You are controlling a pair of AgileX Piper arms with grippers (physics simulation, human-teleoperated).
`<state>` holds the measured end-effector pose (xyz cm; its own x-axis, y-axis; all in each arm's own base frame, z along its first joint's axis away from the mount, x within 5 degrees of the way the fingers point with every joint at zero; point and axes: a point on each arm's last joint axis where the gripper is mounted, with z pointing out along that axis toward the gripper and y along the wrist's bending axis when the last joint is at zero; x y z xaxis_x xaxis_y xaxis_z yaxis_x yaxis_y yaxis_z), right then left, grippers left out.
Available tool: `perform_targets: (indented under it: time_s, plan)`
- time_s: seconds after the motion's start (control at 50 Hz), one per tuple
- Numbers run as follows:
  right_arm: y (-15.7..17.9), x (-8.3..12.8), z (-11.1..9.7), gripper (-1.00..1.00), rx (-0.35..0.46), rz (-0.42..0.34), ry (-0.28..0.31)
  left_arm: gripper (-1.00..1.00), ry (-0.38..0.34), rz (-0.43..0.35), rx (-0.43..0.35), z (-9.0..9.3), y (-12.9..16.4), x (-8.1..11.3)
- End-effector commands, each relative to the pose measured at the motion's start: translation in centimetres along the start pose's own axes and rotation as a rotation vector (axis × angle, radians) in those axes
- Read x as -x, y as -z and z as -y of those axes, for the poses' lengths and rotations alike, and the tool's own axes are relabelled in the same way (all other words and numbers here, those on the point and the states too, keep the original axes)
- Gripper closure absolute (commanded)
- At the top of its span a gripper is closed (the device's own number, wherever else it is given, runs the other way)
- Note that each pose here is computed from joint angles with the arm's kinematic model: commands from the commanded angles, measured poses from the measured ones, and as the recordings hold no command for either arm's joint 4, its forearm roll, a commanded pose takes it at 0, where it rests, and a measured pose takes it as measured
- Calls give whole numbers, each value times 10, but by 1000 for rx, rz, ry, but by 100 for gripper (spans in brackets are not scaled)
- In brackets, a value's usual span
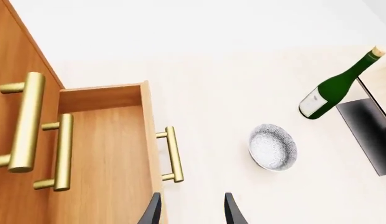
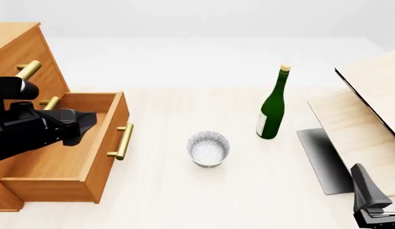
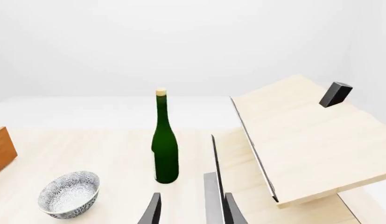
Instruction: Put the bowl in the bottom drawer of the cabinet and close it.
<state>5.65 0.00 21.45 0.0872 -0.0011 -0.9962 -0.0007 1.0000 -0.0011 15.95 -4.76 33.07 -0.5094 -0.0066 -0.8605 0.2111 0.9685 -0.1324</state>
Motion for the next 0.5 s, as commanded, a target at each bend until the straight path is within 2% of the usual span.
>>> perform_targets:
  time_s: [0.02,0.26,0.32,0.5]
  plan:
    - [0,0,0,-100,0,0,0,-100,34,-30,19,-5,-8,-12]
    - [0,0,0,-100,0,0,0,-100,67,-43,16,-5,-13,-21]
    - [0,0,0,-100,0,0,0,-100,82,-51,44,-11,-18,-26]
    - [0,0,0,-100,0,0,0,-100,94,-60,63,-15,-21,-31]
